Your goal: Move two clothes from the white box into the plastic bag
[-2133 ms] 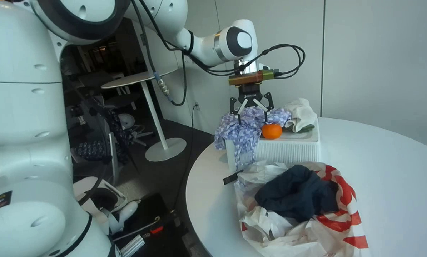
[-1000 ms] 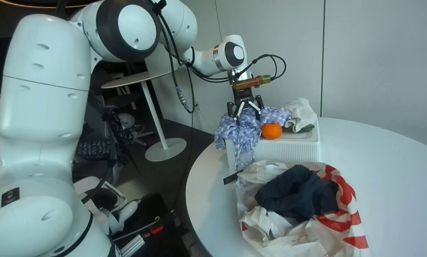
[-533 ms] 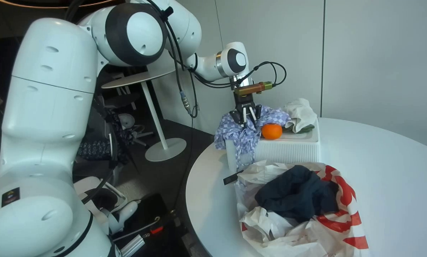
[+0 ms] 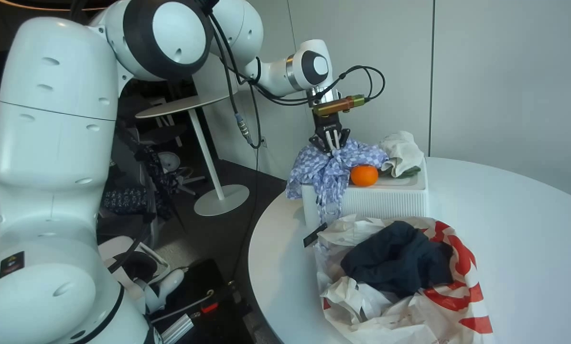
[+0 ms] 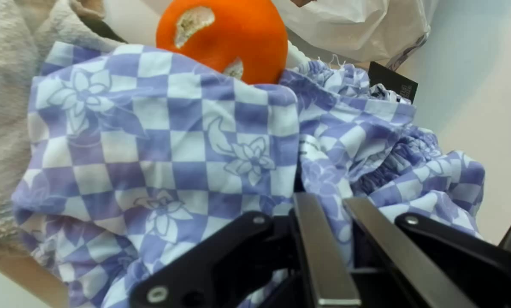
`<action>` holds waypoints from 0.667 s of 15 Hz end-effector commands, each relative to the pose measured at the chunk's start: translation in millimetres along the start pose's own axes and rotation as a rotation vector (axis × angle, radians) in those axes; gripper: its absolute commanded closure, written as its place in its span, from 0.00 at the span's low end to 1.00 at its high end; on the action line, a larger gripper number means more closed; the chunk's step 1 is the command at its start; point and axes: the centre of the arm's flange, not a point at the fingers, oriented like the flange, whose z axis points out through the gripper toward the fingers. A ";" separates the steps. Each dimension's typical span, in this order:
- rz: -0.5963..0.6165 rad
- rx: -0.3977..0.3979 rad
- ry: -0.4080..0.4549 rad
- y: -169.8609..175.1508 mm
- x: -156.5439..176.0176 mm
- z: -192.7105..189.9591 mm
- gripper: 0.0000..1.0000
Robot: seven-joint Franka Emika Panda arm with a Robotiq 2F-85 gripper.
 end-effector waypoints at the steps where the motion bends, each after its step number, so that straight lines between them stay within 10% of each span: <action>1: 0.065 -0.125 0.140 -24.9 -41.6 -66.5 0.97; 10: 0.370 -0.386 0.371 -102.7 -142.1 -186.4 0.97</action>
